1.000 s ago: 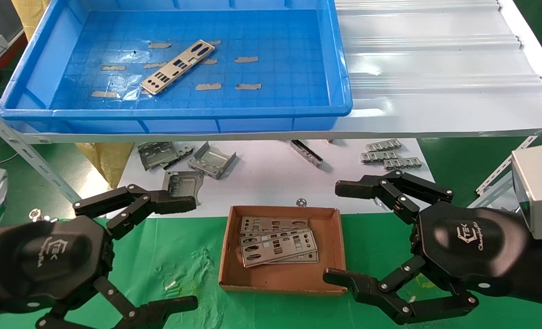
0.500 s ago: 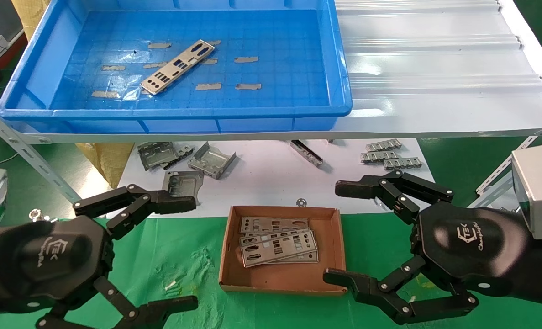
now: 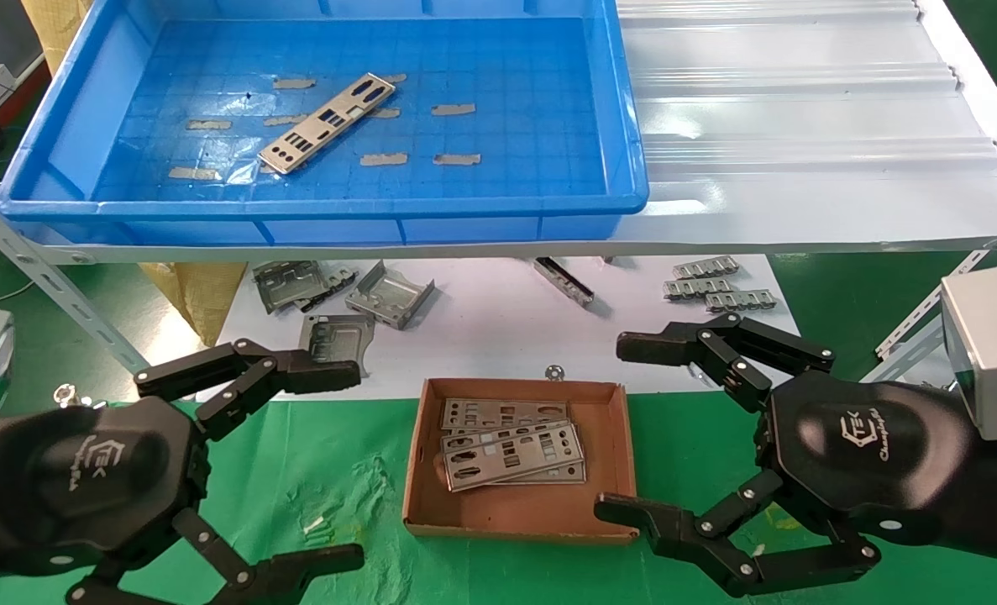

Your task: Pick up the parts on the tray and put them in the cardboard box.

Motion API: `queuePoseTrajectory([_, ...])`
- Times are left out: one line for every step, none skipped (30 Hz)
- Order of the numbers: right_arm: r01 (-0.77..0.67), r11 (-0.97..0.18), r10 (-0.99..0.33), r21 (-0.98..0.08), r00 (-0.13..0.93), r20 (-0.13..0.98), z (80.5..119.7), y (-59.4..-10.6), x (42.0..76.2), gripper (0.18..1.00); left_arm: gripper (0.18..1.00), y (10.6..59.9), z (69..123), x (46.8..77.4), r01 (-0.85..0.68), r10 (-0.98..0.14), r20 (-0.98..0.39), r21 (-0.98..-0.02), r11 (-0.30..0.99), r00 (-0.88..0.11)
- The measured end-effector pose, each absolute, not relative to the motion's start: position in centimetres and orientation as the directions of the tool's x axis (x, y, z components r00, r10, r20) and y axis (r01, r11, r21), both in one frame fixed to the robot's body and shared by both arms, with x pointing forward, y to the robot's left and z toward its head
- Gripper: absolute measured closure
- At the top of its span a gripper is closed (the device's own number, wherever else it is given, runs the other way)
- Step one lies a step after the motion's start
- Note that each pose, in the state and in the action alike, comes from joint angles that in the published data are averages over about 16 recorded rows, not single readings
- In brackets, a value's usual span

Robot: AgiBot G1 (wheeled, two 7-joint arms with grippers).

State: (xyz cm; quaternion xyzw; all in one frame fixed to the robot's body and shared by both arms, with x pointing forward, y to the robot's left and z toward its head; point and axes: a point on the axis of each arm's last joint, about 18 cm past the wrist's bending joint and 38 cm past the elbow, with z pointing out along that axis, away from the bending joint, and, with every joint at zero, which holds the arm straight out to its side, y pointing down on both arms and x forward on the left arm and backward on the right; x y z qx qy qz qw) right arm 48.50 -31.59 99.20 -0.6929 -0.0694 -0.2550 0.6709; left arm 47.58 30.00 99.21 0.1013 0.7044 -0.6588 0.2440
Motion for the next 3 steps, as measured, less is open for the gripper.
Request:
queuePoseTrajectory([0.438,-0.09,-0.246,-0.894,0.86,0.446,99.2,-31.59,48.5,0.178,0.184,30.0,99.21,47.58,0.464,-0.179,-0.477,-0.879,0.112,-0.86])
queuePoseTrajectory([0.438,-0.09,-0.246,-0.894,0.86,0.446,99.2,-31.59,48.5,0.178,0.184,30.0,99.21,47.58,0.464,-0.179,-0.477,-0.879,0.112,-0.86])
queuePoseTrajectory([0.438,-0.09,-0.246,-0.894,0.86,0.446,99.2,-31.59,48.5,0.178,0.184,30.0,99.21,47.58,0.464,-0.179,-0.477,-0.879,0.112,-0.86])
